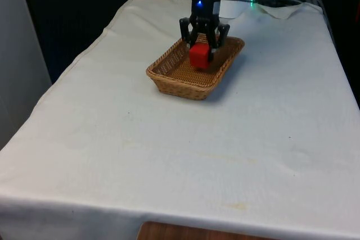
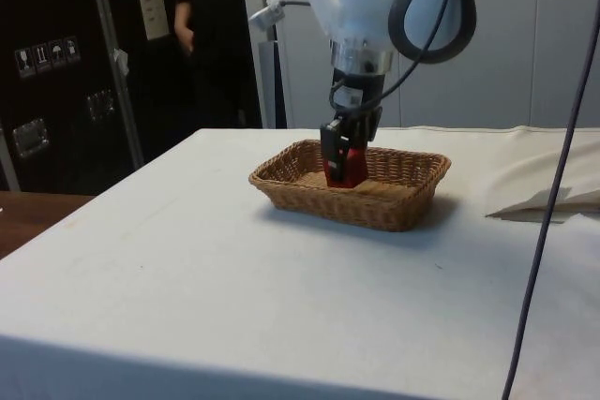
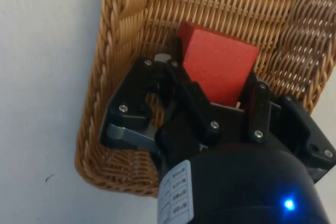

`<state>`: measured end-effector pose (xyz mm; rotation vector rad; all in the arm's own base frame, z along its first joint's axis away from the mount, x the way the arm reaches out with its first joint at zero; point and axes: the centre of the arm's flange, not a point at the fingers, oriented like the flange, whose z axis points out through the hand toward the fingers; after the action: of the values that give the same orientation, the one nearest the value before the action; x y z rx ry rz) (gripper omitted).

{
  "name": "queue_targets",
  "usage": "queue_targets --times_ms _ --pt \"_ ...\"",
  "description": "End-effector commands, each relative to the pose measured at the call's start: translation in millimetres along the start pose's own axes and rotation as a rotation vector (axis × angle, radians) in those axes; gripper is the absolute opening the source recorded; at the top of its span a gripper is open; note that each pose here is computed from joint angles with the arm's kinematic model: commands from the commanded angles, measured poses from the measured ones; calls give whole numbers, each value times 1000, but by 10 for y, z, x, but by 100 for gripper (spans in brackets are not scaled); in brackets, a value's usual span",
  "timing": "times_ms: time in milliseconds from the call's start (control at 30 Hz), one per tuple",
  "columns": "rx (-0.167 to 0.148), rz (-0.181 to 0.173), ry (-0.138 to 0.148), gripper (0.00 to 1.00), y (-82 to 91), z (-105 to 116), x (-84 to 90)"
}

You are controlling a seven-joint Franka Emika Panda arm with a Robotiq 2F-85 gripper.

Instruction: Pick up the cube and place it into the basket.

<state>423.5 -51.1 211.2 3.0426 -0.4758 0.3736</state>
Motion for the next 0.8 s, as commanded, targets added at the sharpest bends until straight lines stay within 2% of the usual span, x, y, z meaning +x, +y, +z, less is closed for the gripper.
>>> queue_targets --times_ms 0,200,267,300,533,600,633,767 --pt "-4 0 16 2 51 31 37" --pt "-1 6 27 2 70 126 18" --pt "3 3 18 2 34 144 -20" --pt "1 5 26 2 56 127 0" --pt "3 3 22 2 31 131 -9" --pt "4 2 19 16 24 134 -16" --pt "4 3 21 16 27 131 -9" --pt "4 3 21 56 23 131 -10"
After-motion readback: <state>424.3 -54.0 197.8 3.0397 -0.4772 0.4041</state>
